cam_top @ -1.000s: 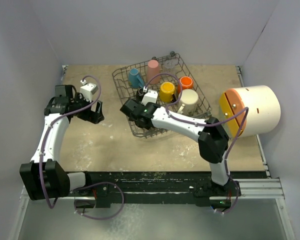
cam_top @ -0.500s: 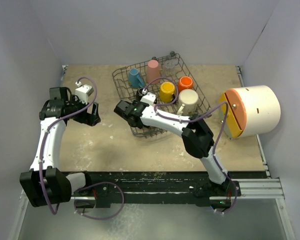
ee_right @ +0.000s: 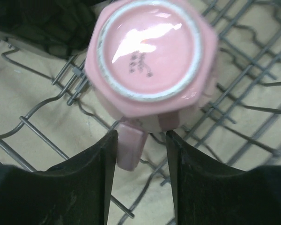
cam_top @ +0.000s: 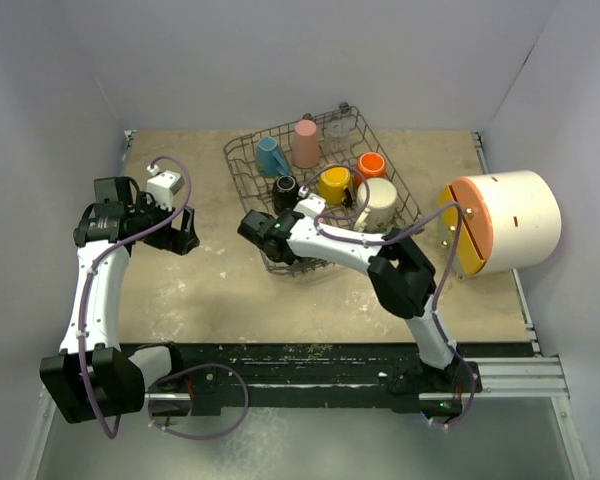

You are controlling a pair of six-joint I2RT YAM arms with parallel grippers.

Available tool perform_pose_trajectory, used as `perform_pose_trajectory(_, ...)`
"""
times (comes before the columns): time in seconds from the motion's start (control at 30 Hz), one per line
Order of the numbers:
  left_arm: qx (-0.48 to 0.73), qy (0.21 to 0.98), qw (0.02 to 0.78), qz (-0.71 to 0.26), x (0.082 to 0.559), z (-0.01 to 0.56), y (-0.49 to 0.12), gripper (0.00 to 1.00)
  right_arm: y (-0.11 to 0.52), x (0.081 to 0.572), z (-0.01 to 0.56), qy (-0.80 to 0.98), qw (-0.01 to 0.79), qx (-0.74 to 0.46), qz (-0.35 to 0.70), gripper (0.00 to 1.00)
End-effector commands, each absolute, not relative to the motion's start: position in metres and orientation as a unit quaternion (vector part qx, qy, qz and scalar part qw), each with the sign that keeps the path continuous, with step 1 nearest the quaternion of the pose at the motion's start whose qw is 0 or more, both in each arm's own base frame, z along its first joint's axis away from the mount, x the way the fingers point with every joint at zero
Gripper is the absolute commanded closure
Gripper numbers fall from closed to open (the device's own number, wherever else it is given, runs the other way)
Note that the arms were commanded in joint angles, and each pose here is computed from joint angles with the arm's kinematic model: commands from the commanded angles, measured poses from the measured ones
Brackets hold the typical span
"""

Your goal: Unload the cups from the dish rack

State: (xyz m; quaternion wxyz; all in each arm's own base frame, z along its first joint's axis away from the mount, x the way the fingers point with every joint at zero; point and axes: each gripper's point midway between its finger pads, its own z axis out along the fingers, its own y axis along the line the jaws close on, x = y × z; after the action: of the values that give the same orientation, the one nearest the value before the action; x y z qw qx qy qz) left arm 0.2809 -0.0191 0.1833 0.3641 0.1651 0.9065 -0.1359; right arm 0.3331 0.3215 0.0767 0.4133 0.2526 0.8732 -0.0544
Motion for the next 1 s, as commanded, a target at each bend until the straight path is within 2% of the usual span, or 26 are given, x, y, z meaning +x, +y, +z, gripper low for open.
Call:
perform_pose_trajectory(0.0, 0.173, 0.893, 0.393, -0.134, 0.288, 0.202, -0.019, 0.01, 0.286, 0.326, 0.104, 0.852, 0.446, 0.264, -0.079, 0.53)
perform_pose_trajectory(0.13, 0.174, 0.892, 0.395, -0.134, 0.288, 0.205, -0.02, 0.01, 0.278, 0.323, 0.104, 0.853, 0.45, 0.252, -0.082, 0.58)
perform_pose_trajectory(0.43, 0.176, 0.889, 0.403, -0.129, 0.286, 0.212, -0.02, 0.01, 0.291, 0.332, 0.097, 0.864, 0.45, 0.207, -0.086, 0.58)
perform_pose_trajectory(0.6, 0.18, 0.887, 0.407, -0.125, 0.284, 0.215, -0.019, 0.01, 0.287, 0.337, 0.09, 0.869, 0.443, 0.197, -0.093, 0.63)
perform_pose_trajectory(0.77, 0.18, 0.887, 0.406, -0.127, 0.284, 0.215, -0.02, 0.01, 0.283, 0.342, 0.089, 0.873, 0.441, 0.189, -0.09, 0.79)
perform_pose_trajectory(0.93, 0.182, 0.886, 0.406, -0.131, 0.282, 0.214, -0.022, 0.01, 0.289, 0.35, 0.114, 0.871, 0.457, 0.165, -0.075, 1.0)
perform_pose_trajectory(0.97, 0.183, 0.885, 0.406, -0.132, 0.282, 0.214, -0.022, 0.01, 0.29, 0.351, 0.122, 0.868, 0.463, 0.163, -0.072, 1.0)
